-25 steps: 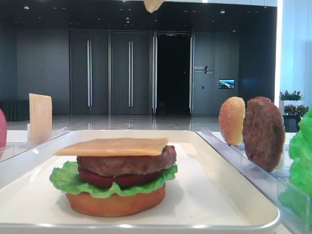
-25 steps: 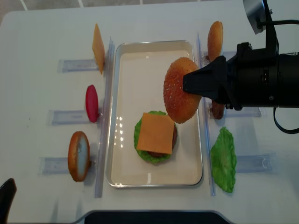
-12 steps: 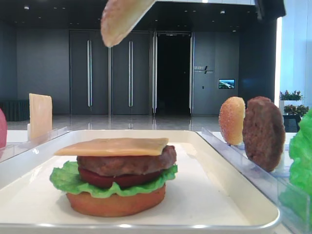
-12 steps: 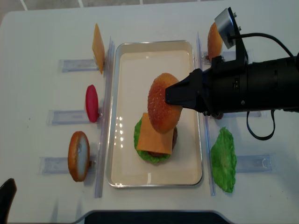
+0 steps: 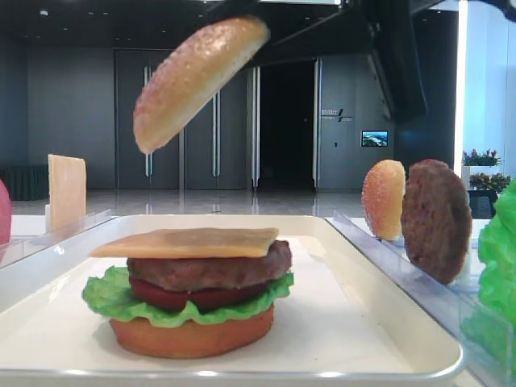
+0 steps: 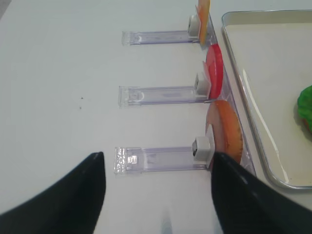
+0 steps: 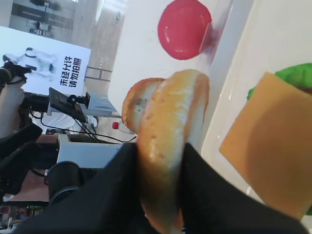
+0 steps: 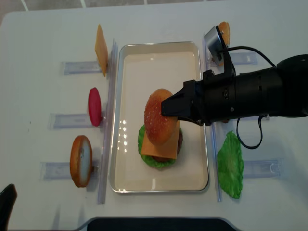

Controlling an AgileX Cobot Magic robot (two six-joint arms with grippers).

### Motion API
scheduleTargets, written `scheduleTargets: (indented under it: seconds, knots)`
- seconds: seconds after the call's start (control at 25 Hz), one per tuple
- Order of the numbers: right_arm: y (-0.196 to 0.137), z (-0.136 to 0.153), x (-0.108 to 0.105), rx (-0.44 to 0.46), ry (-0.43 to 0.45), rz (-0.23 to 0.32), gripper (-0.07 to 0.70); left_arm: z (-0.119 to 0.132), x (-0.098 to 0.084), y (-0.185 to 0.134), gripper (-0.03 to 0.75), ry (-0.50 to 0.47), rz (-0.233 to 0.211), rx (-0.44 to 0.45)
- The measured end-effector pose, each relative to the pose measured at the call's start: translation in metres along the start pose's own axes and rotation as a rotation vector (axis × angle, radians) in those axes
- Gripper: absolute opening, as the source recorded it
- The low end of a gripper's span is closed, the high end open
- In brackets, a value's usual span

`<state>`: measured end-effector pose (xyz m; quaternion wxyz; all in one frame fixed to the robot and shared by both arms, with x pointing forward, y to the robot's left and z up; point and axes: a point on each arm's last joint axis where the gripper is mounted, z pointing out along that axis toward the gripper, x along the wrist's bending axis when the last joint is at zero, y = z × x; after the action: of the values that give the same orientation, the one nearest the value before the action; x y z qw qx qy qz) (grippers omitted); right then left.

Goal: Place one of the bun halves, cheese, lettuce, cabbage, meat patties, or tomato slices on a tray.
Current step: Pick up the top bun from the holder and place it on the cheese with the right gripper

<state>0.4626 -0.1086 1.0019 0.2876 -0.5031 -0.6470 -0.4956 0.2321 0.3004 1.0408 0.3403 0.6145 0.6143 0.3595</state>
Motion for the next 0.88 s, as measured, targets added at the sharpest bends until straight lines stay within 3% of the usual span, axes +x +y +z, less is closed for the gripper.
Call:
scheduleTargets:
  seconds: [0.48, 0.88]
  knots:
    - [0.002, 0.013, -0.023, -0.001, -0.028, 0.035, 0.221, 0.0, 0.0, 0.0, 0.517, 0.0, 0.0, 0.0]
    - [-0.003, 0.022, -0.021, 0.014, -0.018, 0.03, 0.219, 0.0, 0.0, 0.0, 0.517, 0.0, 0.002, 0.0]
